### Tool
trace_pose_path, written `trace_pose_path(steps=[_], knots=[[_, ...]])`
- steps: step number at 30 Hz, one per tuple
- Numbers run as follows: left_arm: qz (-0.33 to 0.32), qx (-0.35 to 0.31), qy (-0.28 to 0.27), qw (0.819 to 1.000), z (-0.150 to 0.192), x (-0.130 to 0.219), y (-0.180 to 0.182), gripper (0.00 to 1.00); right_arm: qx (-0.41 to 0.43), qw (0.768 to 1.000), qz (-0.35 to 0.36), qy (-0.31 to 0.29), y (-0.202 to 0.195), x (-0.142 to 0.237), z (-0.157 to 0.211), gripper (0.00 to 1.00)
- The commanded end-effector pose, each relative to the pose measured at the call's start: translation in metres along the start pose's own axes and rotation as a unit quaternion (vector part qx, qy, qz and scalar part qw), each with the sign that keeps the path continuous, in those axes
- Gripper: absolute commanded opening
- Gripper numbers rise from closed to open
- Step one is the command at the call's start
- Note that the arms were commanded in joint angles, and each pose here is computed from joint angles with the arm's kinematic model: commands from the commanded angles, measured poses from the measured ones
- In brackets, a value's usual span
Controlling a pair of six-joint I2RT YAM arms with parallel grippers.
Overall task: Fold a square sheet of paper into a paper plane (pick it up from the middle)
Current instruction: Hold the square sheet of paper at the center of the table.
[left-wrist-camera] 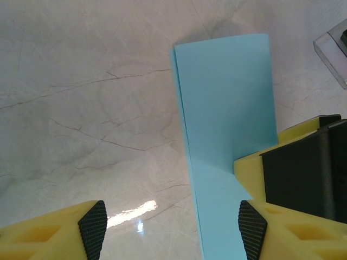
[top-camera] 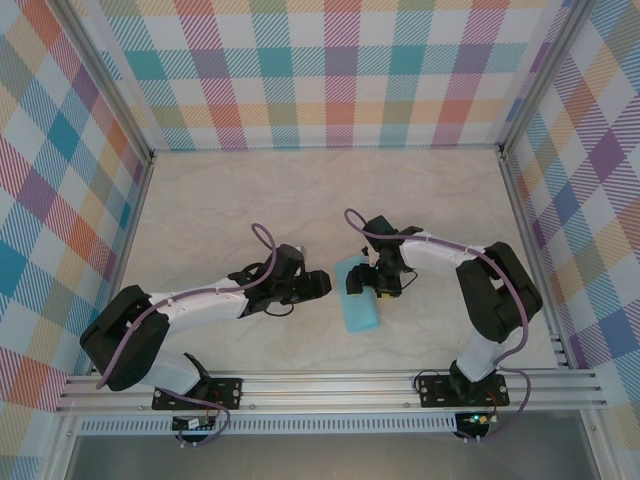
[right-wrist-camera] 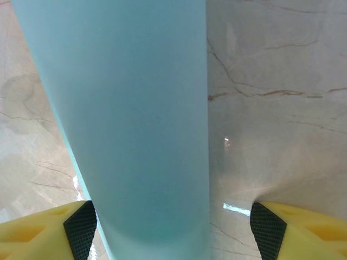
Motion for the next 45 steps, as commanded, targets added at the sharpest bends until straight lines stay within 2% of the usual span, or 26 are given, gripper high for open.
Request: trace_pose_path(steps=[1, 8, 17, 25, 33, 40, 45], knots=[[0.023, -0.007, -0.009, 1.000, -0.007, 0.000, -0.017, 0.67, 0.002, 1.000, 0.017, 0.014, -0.008, -0.020, -0.001, 0.79], [0.023, 0.001, -0.006, 1.000, -0.008, -0.004, -0.019, 0.59, 0.000, 0.999, 0.030, 0.023, -0.013, -0.026, 0.000, 0.78], [0.017, 0.003, -0.004, 1.000, -0.008, -0.007, -0.018, 0.58, 0.035, 0.999, 0.000, 0.019, -0.002, -0.014, 0.001, 0.83], [0.018, 0.003, -0.002, 1.000, -0.009, -0.007, -0.019, 0.56, 0.023, 0.998, 0.048, 0.031, -0.016, -0.025, -0.001, 0.82], [0.018, 0.012, 0.004, 1.000, -0.008, -0.012, -0.020, 0.50, 0.009, 0.997, 0.070, 0.035, -0.025, -0.033, -0.001, 0.81], [0.013, 0.045, 0.022, 0.999, -0.005, -0.027, -0.019, 0.30, 0.000, 0.996, 0.082, 0.036, -0.030, -0.038, 0.000, 0.81], [0.030, 0.070, 0.030, 0.997, -0.005, -0.039, -0.024, 0.05, -0.004, 0.996, 0.082, 0.037, -0.032, -0.040, 0.000, 0.81]])
Point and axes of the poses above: each hand's point on the last joint's axis, 136 mm out from that joint toward the fingers, its own x axis back along the fingers, its own y axis along the line the jaws close on, z = x × y, the point moved 3 cm from there along x, back along the fingers, and after that the axes turned 9 degrees about -x, right-handed, at the moved point
